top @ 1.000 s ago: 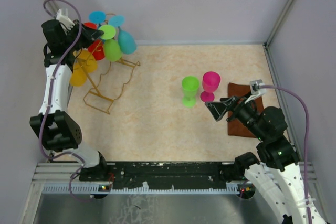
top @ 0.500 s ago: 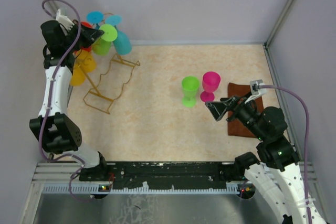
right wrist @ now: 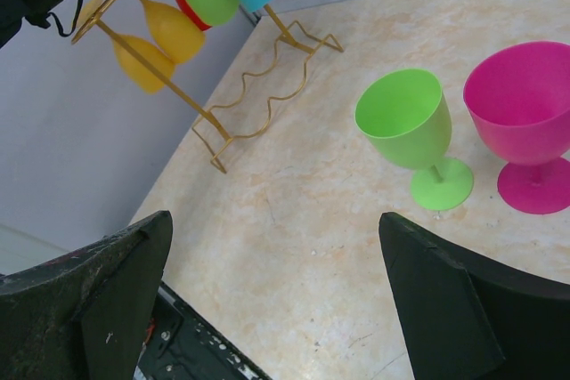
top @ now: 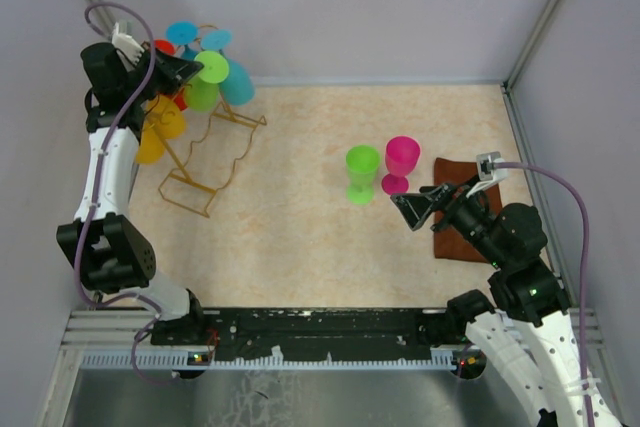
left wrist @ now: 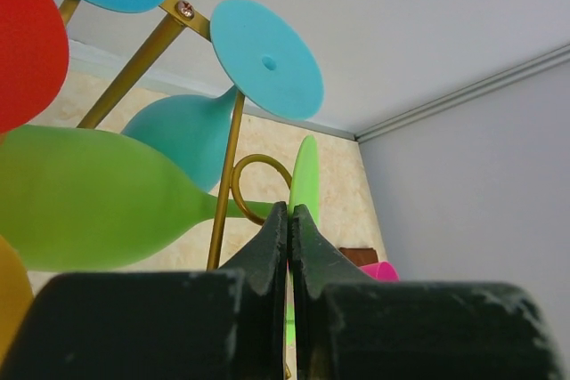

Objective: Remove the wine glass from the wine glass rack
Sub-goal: Pick up the wine glass from the wine rack.

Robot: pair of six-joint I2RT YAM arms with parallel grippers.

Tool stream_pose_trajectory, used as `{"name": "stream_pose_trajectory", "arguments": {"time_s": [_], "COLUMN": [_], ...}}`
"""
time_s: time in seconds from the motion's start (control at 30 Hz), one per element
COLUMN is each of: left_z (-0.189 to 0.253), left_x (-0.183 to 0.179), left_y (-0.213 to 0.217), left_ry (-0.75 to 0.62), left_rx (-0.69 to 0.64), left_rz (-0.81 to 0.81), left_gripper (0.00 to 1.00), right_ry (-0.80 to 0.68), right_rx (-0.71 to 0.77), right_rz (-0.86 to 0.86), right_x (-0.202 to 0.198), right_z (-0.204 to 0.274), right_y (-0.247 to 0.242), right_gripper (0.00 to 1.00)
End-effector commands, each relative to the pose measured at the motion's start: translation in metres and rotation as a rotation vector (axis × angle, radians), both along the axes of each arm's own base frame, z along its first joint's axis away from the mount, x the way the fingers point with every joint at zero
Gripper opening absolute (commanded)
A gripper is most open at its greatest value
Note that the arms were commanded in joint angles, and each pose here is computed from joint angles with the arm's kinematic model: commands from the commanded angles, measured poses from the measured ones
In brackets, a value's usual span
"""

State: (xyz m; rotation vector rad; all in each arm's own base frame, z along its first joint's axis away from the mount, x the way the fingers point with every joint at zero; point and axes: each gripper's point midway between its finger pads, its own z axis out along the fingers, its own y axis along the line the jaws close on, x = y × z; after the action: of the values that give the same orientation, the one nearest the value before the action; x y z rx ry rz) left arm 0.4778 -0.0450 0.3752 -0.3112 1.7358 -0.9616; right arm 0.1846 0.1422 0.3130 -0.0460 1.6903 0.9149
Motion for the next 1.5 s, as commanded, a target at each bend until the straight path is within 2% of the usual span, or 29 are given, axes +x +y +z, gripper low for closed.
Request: {"name": "stream_pose_trajectory", "arguments": {"time_s": [0.0,0.53,1.0,1.2,1.47], "left_z": [0.014,0.033,0.028,0.022,0.019], "left_x": [-0.006,-0.020,-0.047,-0.077,-0.127], "left_y": [-0.004,-0.013,-0.026,-0.039,-0.063], "left_ry": [-0.036,-0.077,-0.081,-0.113,-0.232], "left_rx": [-0.030,-0.059,-0.044,-0.020,0.050], "left_rz": [-0.032,-0.079,-0.159,-0.225,-0.336], "left_gripper": [0.00,0.00,0.00,0.00,0.00], "right_ry": [-0.067,-0.062,-0.061,-0.062,-0.057], "right_rx": [0.023,0.023,0.031,0.044,0.077], "right_rz": [-0.015,-0.018,-0.018,-0.011,0.015], "right_x": [-0.003,-0.003,-0.001,0.000,0.008], "right_z": [0.022,0.020,0.020,0.020,0.018], "right_y": [-0.004,-0.004,-0.003,-0.001,0.007], "right_gripper": [0.99,0.99,0.99,0.99,0.99]}}
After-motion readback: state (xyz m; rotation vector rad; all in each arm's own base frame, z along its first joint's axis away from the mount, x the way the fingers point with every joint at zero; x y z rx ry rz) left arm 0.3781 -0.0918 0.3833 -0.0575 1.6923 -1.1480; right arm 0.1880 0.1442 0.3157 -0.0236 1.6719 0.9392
